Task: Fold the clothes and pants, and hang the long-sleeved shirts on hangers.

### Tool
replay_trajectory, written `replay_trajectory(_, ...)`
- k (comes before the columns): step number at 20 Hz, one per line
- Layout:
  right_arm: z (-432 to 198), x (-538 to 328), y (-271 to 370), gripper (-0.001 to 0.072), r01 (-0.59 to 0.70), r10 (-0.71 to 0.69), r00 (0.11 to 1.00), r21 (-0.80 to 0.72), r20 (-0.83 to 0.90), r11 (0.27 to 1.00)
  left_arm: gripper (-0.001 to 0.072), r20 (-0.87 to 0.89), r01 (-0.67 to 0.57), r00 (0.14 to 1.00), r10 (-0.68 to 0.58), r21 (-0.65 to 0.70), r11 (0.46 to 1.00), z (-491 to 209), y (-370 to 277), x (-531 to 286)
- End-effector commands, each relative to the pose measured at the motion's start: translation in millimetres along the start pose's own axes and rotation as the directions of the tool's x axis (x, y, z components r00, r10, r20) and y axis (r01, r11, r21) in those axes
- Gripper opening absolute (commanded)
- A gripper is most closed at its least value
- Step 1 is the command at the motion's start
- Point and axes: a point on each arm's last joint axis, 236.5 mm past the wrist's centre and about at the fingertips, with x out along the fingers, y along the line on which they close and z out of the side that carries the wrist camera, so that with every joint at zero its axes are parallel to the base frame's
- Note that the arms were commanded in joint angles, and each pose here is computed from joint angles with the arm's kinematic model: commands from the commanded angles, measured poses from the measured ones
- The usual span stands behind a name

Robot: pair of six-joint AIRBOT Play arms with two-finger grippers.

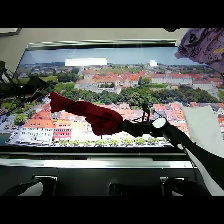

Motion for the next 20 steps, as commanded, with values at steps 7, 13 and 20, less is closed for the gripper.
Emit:
replay_trajectory(7,17.1,33.5,-0.3,0.0202,-0.001,-0.001,0.996,0.029,0.087,1.0,0.0634,-0.061,-0.031,0.998,0.029,-0.029,0.999,-10.2,14.2,4.7)
replay_trajectory(13,16.2,19.0,18.8,0.0023,-0.035,0.038,0.995,-0.031,0.089,0.999,0.0634,-0.135,-0.167,0.981,0.141,-0.208,0.964,-22.8,111.3,2.4)
replay_trajectory(20,2.0,5.6,38.9,0.0024,-0.085,0.088,0.995,-0.065,0.041,0.994,0.0634,-0.195,-0.143,0.976,0.096,-0.244,0.959,-60.6,165.3,54.9)
